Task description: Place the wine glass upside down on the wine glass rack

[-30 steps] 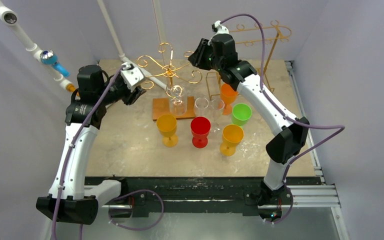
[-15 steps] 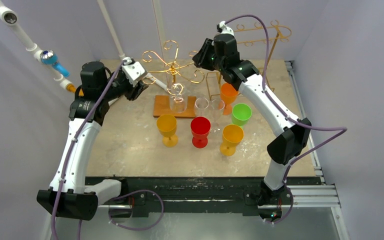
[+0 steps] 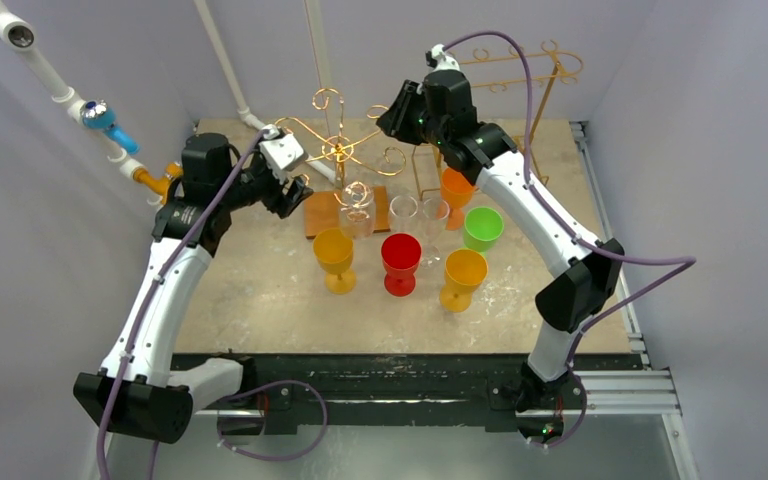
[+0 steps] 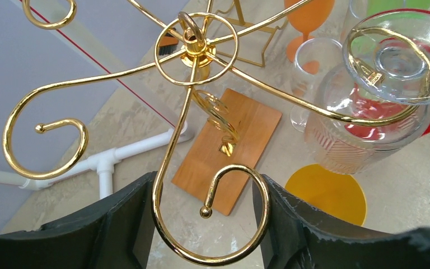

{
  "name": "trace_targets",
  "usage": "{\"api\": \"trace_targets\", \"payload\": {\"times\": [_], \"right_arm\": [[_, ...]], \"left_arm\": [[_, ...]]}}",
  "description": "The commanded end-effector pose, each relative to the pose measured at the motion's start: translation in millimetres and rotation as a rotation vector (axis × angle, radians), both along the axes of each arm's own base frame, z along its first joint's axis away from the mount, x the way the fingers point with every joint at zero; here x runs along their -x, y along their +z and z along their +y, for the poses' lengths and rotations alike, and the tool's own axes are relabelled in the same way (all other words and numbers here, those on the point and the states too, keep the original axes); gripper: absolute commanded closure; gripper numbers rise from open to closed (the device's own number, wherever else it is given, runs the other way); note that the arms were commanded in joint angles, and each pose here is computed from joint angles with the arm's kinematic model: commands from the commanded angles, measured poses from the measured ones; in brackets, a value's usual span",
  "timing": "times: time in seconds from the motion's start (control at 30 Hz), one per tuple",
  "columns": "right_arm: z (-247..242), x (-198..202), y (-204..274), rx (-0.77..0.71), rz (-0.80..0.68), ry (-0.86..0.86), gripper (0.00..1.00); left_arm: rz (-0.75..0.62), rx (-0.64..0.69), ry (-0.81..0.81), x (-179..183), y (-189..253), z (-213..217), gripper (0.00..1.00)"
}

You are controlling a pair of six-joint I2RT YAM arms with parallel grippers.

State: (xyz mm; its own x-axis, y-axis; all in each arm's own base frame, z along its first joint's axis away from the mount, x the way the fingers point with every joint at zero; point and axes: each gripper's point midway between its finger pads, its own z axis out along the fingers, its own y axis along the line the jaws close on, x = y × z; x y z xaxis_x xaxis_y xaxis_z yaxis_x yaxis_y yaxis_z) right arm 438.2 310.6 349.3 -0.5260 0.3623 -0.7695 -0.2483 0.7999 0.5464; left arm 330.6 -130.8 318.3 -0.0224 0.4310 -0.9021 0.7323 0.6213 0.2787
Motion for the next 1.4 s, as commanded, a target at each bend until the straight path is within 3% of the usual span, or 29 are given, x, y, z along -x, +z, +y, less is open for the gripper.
{"api": "trace_targets", "payload": {"times": [0.0, 0.13, 0.4, 0.5, 0.67, 0.8, 1.37], "right_arm": [[15, 22, -26, 0.053, 0.086, 0.102, 0.98], [11, 29, -31, 0.05, 0.103, 0.084, 0.99], [8, 41, -56, 0.041, 0.158, 0.072, 0.84], [14, 39, -59, 0.042, 0.164, 0.099, 0.59], [18, 33, -51, 0.053, 0.149, 0.114, 0.37], [18, 32, -39, 0.047, 0.132, 0.127, 0.26], [-20, 81, 15, -0.079, 0.046, 0.24, 0.15]], "left_arm": [[-0.02, 0.023, 0.05, -3, 5, 6, 0.39], [-0.043, -0.005, 0.071, -17, 0, 9, 0.45], [-0.035, -0.002, 0.07, -37, 0, 5, 0.46], [-0.027, -0.002, 0.067, -37, -2, 5, 0.5], [-0.02, -0.005, 0.069, -31, -3, 6, 0.56], [-0.026, -0.002, 0.067, -28, 1, 6, 0.56], [-0.059, 0.011, 0.064, -29, 20, 5, 0.54]]}}
